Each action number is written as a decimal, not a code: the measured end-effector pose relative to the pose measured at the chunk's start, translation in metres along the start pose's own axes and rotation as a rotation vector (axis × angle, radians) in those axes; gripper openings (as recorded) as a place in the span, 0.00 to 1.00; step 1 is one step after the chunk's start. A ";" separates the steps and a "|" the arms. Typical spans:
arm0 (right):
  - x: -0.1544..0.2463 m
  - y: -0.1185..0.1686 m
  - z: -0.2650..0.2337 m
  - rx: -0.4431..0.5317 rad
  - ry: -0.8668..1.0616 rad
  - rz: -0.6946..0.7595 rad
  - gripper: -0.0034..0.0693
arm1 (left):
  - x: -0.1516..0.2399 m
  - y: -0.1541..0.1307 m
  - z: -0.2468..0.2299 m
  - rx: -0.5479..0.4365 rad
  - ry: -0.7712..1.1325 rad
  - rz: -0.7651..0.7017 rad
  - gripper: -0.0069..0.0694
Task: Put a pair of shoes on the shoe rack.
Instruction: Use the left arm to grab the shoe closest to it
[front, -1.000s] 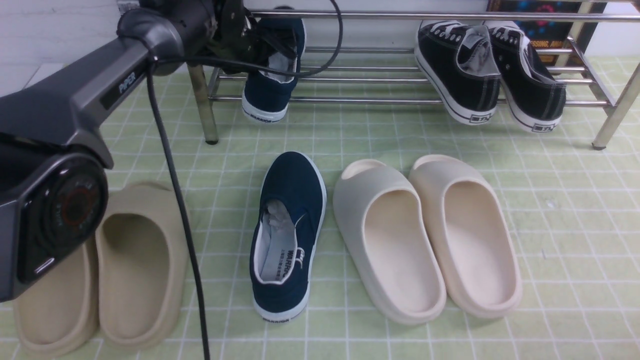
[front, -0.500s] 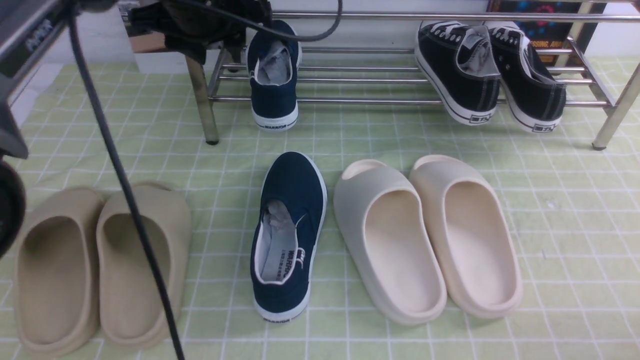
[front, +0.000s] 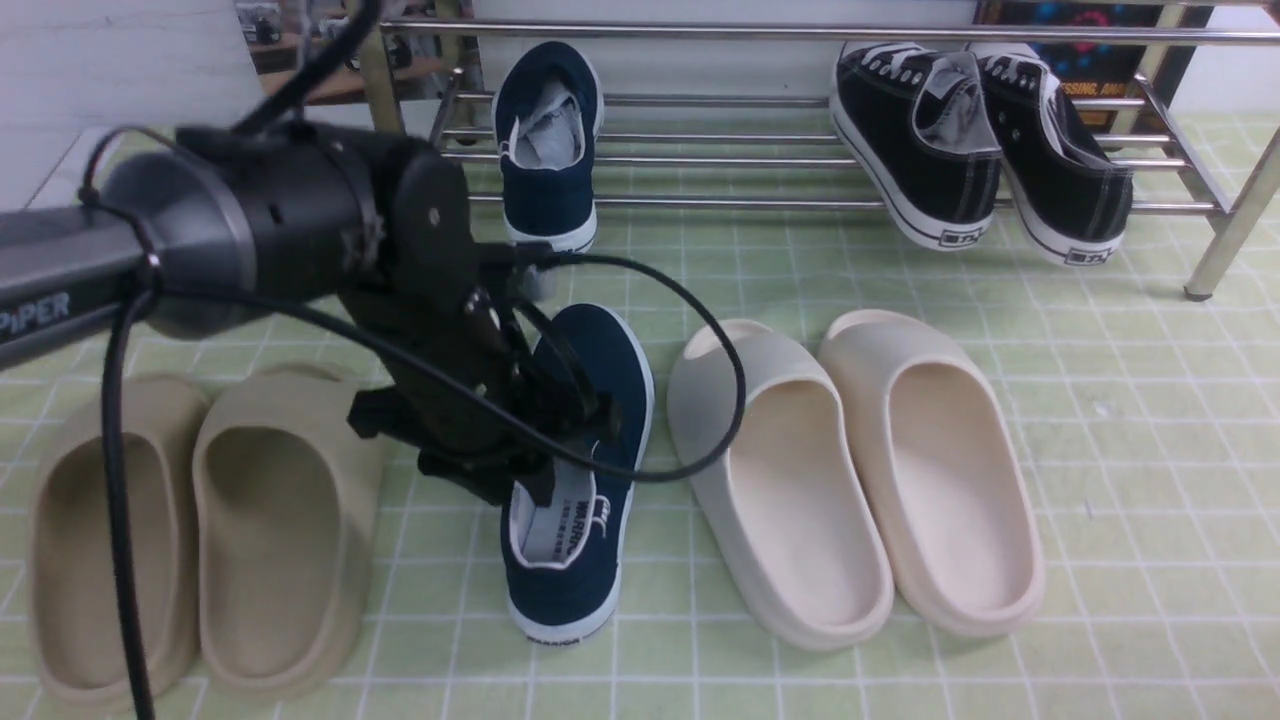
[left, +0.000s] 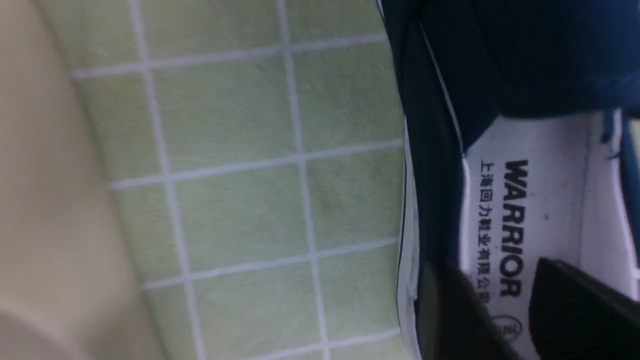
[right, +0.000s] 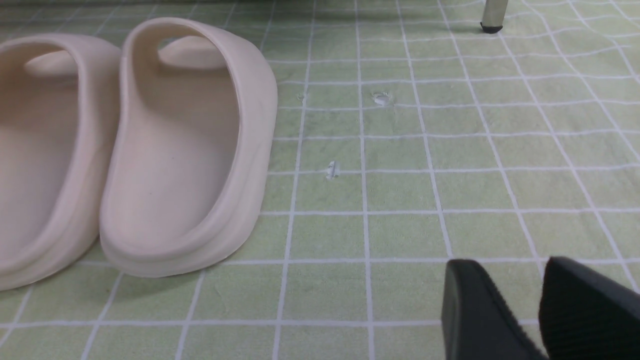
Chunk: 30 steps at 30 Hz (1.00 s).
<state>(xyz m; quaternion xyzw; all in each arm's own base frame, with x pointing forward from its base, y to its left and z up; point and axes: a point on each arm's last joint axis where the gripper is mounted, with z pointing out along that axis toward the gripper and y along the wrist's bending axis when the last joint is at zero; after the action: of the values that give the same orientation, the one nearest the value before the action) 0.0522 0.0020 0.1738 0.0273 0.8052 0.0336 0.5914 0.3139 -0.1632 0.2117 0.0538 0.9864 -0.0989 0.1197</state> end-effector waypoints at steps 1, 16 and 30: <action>0.000 0.000 0.000 0.000 0.000 0.000 0.38 | 0.001 -0.001 0.003 -0.004 -0.009 0.001 0.37; 0.000 0.000 0.000 0.000 0.000 0.000 0.38 | 0.003 -0.013 -0.060 -0.016 -0.236 -0.004 0.08; 0.000 0.000 0.000 0.000 0.000 0.000 0.38 | -0.038 -0.038 -0.103 0.082 -0.345 -0.019 0.08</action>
<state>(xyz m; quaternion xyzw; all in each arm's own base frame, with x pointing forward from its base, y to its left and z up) 0.0522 0.0020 0.1738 0.0273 0.8052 0.0336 0.5914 0.3225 -0.1822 0.3264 0.0314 0.9468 -0.1482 0.2840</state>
